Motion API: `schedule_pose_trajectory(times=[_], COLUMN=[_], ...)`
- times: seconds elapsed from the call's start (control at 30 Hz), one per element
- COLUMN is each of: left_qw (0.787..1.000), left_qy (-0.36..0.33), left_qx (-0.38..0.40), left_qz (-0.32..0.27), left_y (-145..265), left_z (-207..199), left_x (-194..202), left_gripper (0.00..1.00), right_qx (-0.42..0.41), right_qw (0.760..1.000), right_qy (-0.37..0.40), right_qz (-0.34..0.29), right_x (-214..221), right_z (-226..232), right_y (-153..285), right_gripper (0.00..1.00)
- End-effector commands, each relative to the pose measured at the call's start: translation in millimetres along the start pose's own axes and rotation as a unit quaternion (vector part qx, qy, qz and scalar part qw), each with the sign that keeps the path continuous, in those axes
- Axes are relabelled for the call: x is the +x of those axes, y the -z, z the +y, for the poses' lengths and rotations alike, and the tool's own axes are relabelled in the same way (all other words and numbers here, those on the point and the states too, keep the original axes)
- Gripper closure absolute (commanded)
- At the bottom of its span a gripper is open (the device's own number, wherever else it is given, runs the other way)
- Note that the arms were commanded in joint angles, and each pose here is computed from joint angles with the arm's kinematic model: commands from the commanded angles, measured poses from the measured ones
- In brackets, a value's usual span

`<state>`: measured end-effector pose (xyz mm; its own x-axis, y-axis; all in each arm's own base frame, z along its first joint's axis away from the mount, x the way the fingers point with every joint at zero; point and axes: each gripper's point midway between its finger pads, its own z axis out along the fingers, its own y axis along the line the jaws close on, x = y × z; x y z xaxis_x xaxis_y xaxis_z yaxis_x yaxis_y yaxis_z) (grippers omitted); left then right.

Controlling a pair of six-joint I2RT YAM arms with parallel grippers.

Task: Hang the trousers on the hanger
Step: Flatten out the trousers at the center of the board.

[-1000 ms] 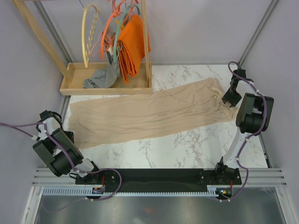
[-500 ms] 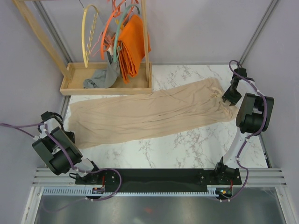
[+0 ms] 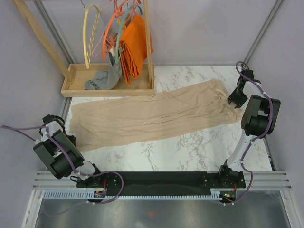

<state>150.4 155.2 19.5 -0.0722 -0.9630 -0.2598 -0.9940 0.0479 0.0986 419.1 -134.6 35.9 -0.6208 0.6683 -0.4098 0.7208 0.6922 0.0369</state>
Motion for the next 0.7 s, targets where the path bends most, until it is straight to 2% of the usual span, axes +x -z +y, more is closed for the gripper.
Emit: schedule_pose_trajectory(times=[0.0,0.3,0.47,0.5,0.6,0.63,0.67], left_qw=[1.000,0.998,0.999,0.999,0.999,0.999,0.999], left_qy=[0.022,0.036,0.042,0.045,0.041,0.041,0.038], left_qx=[-0.008,-0.044,-0.033,-0.028,-0.022,-0.019,-0.021], left_qz=[-0.014,0.001,-0.008,-0.011,-0.010,-0.010,-0.006], left_y=[5,-9,-15,-15,-20,-21,-23], left_z=[7,8,4,2,-2,-3,-3], left_x=[-4,-3,-5,-7,-6,-6,-4], left_gripper=[0.54,0.57,0.62,0.64,0.79,0.94,0.97], right_qx=[-0.016,-0.016,-0.015,-0.011,-0.004,0.002,0.006], right_qw=[1.000,0.999,0.999,0.999,0.999,0.999,0.999], right_qy=[-0.014,-0.023,-0.040,-0.042,-0.038,-0.037,-0.036], right_qz=[-0.021,-0.024,-0.019,-0.020,-0.018,-0.019,-0.022], right_x=[-12,-15,-14,-14,-10,-10,-10], right_z=[2,-4,-17,-20,-28,-31,-35], right_y=[15,18,20,20,21,20,22], right_gripper=[0.53,0.53,0.53,0.53,0.53,0.53,0.53])
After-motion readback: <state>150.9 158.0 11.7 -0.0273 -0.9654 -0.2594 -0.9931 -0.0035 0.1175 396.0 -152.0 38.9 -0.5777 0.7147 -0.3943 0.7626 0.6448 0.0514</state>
